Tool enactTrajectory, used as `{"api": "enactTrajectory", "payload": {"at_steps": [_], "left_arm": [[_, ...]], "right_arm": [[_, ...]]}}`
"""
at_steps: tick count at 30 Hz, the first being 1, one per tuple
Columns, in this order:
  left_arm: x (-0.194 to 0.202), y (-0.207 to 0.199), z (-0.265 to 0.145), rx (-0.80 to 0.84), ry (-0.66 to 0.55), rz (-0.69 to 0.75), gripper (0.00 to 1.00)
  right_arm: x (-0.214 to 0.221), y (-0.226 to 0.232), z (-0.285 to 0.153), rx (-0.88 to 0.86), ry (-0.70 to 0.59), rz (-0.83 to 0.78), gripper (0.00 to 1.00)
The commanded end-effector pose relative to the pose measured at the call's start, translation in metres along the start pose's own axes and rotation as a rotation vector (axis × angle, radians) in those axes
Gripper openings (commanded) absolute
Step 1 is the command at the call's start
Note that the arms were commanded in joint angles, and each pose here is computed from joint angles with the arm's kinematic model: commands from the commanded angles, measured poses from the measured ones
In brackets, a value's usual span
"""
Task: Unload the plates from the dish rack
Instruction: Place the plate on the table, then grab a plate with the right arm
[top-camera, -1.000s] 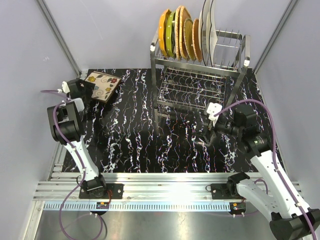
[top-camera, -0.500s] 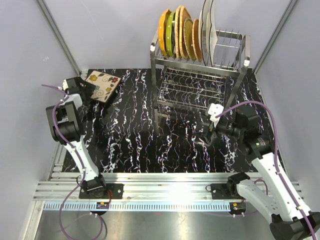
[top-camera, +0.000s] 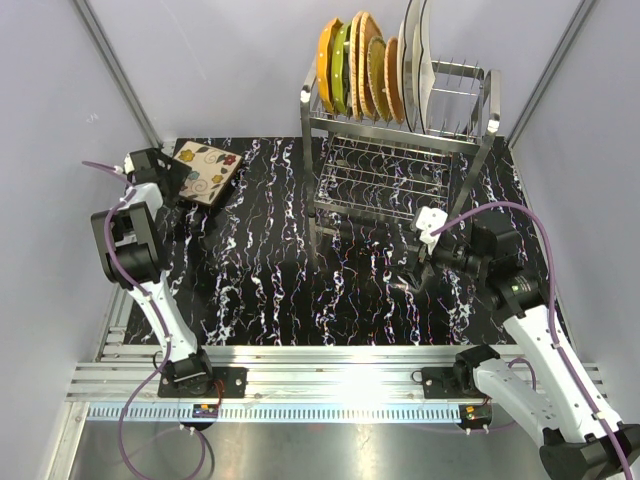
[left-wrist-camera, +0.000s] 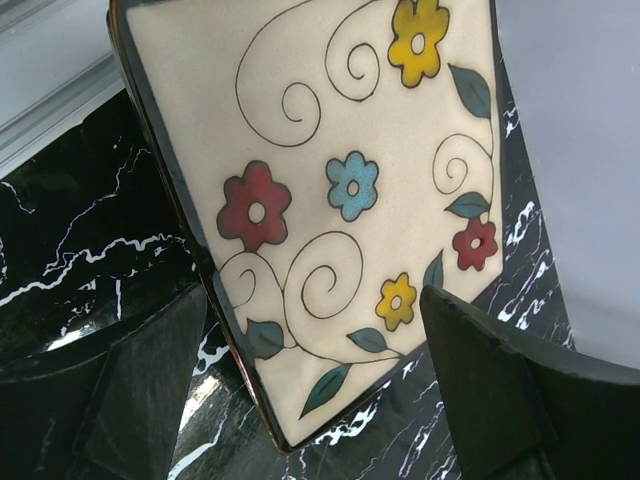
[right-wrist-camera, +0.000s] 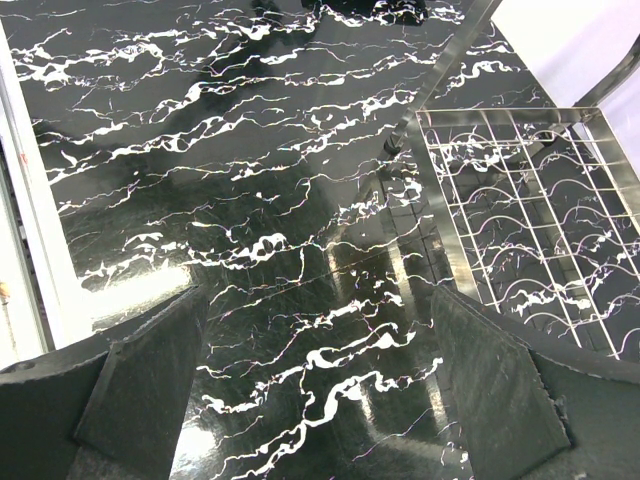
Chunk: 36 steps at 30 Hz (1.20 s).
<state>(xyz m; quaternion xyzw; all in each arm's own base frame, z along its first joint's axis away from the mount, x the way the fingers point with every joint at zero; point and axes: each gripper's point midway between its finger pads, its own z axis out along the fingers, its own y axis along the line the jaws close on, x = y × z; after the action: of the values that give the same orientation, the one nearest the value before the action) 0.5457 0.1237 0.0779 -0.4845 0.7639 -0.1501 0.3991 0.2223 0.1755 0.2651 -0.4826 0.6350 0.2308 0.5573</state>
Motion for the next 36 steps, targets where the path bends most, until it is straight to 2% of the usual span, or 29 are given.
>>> {"api": "enactTrajectory", "payload": {"at_steps": [1,3,5,6,12,16,19,24,27,31,36], "left_arm": [[-0.023,-0.029,-0.026,0.088,-0.057,0.086,0.91],[-0.031,-0.041,-0.046,0.126,-0.089,0.115,0.91],[-0.021,-0.037,-0.056,0.138,-0.071,0.142,0.91],[-0.026,-0.048,-0.073,0.178,-0.096,0.153,0.91],[0.012,-0.027,-0.118,0.236,-0.049,0.231,0.92],[0.018,-0.031,-0.164,0.302,-0.071,0.321,0.92],[0.029,-0.021,-0.184,0.302,-0.072,0.378,0.93],[0.031,-0.021,-0.237,0.352,-0.148,0.470,0.94],[0.032,-0.019,-0.263,0.370,-0.194,0.511,0.99],[0.034,-0.013,-0.294,0.386,-0.257,0.515,0.99],[0.046,-0.004,-0.317,0.400,-0.266,0.522,0.99]], "right_arm": [[-0.021,-0.012,-0.003,0.042,-0.030,-0.043,1.00],[-0.026,-0.014,-0.003,0.046,-0.037,-0.032,1.00],[-0.036,-0.019,-0.003,0.051,-0.047,-0.019,1.00],[-0.048,-0.023,-0.005,0.063,-0.065,-0.002,1.00],[-0.092,-0.044,-0.005,0.091,-0.100,0.102,1.00],[-0.121,-0.063,-0.004,0.126,-0.129,0.157,1.00],[-0.146,-0.086,-0.006,0.208,-0.172,0.227,1.00],[-0.187,-0.128,-0.017,0.379,-0.249,0.343,1.00],[-0.205,-0.150,-0.023,0.461,-0.281,0.378,1.00],[-0.212,-0.181,-0.021,0.565,-0.270,0.412,1.00],[-0.214,-0.206,-0.024,0.672,-0.263,0.422,0.99]]}}
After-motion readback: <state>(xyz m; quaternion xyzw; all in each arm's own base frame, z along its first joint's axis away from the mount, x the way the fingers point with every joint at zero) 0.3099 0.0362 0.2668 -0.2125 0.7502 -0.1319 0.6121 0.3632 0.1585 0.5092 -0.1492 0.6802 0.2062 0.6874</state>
